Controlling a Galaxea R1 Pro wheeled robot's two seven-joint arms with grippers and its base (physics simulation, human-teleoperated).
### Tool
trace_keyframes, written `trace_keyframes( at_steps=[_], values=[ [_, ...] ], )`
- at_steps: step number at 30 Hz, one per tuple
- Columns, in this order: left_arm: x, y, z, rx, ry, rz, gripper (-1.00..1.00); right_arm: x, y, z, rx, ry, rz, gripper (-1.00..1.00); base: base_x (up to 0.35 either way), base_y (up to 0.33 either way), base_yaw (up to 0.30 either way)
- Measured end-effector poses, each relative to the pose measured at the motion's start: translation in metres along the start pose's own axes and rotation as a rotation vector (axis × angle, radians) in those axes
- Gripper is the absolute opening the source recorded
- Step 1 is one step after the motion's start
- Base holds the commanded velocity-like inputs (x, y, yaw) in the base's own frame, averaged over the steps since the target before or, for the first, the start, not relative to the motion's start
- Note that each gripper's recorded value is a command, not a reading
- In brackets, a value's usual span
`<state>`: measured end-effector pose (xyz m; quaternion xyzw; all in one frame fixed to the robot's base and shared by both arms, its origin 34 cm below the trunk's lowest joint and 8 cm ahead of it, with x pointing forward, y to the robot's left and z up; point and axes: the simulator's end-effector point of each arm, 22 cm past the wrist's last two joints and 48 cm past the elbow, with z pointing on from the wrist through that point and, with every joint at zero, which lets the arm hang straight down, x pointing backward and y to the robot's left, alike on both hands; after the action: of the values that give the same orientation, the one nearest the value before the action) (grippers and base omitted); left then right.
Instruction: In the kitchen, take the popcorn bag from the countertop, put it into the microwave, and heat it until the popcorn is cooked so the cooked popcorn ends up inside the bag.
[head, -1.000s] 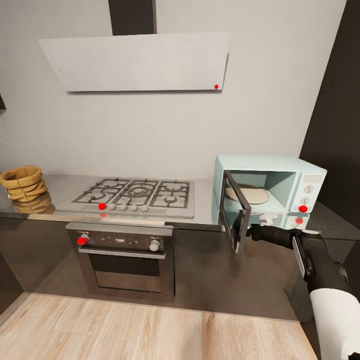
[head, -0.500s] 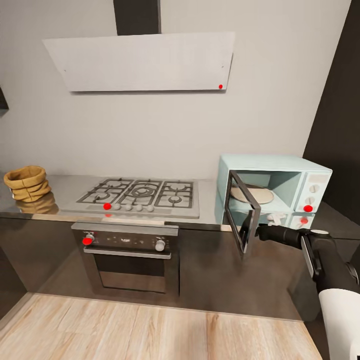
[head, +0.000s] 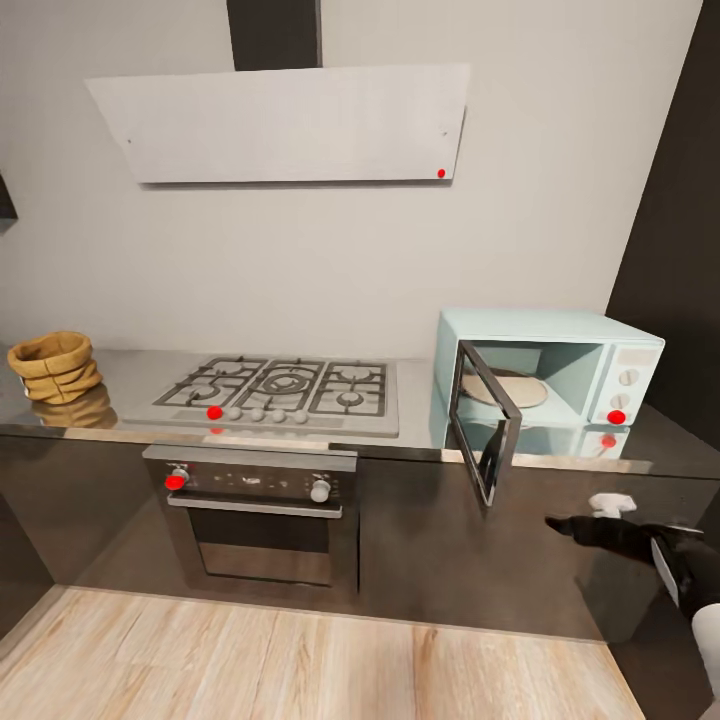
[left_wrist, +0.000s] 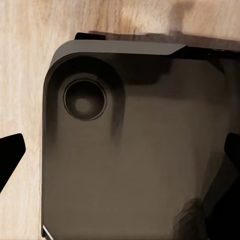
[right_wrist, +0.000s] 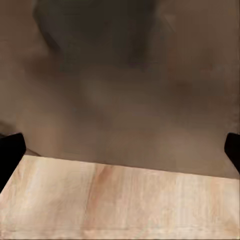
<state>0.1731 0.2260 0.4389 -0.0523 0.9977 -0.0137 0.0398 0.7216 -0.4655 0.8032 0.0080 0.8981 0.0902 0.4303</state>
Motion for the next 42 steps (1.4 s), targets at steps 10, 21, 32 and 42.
trace_keyframes(
  at_steps=[10,21,32,42],
  values=[
    [0.000,-0.001,0.000,0.000,0.000,-0.001,1.00,0.251,-0.042,-0.014,0.136,0.307,0.054,1.00,0.000,0.000,0.000],
    [0.001,-0.001,0.000,0.000,0.002,-0.003,1.00,0.569,0.076,-0.130,0.227,0.604,0.023,1.00,0.000,0.000,0.000],
    [0.000,-0.001,0.000,0.000,-0.001,-0.004,1.00,0.579,0.085,-0.135,0.223,0.628,0.034,1.00,0.000,0.000,0.104],
    [-0.002,-0.001,0.000,0.000,-0.005,-0.004,1.00,0.597,0.128,-0.132,0.263,0.666,0.025,1.00,0.000,0.000,0.266]
  ],
)
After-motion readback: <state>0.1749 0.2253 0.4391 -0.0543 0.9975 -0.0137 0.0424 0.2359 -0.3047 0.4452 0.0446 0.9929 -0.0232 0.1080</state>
